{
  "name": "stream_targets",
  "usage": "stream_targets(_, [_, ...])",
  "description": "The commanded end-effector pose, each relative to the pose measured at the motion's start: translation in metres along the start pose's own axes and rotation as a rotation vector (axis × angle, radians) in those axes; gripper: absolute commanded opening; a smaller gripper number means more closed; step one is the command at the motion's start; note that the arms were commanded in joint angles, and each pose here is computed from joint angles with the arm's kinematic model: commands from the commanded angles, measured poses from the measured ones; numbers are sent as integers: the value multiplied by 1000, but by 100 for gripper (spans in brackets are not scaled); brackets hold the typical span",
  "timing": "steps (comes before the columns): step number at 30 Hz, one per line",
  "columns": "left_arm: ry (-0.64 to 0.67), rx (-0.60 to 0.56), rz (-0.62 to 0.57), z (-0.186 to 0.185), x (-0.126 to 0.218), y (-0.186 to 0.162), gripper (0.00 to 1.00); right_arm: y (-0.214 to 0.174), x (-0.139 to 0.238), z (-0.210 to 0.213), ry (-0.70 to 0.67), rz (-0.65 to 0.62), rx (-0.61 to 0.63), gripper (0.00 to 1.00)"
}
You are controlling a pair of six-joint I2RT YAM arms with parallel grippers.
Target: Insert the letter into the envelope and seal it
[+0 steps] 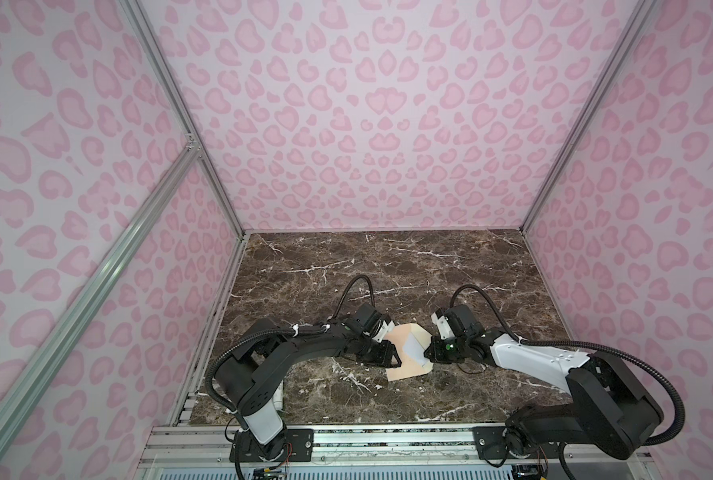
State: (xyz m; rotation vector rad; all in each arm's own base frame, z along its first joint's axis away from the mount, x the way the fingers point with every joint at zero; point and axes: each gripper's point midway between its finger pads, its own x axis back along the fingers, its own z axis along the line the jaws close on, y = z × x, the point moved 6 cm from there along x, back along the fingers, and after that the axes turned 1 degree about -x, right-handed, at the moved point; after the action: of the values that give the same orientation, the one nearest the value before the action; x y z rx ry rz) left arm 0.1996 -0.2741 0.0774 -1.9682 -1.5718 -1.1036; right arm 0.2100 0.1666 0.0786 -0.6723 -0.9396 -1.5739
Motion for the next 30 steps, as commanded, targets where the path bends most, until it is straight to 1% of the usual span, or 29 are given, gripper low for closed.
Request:
stream_targets(1, [48, 3, -13, 1, 10, 0, 59, -2, 0, -2, 2, 3, -21, 5])
stream_targets(3, [47, -5, -32, -3, 16, 2, 63, -3, 1, -2, 0, 0, -22, 12])
stream_targets(8, [54, -9, -72, -9, 32, 2, 67, -3, 3, -3, -1, -6, -25, 17])
stream_targets(10, [62, -3, -82, -9, 36, 0, 67, -3, 2, -4, -1, -6, -27, 17])
stream_targets(21, [120, 74, -60, 17, 27, -14, 68, -6, -8, -7, 17, 5, -61, 7])
stream_targets(30, [73, 107, -35, 22, 15, -20, 65, -9, -3, -12, 11, -16, -116, 0])
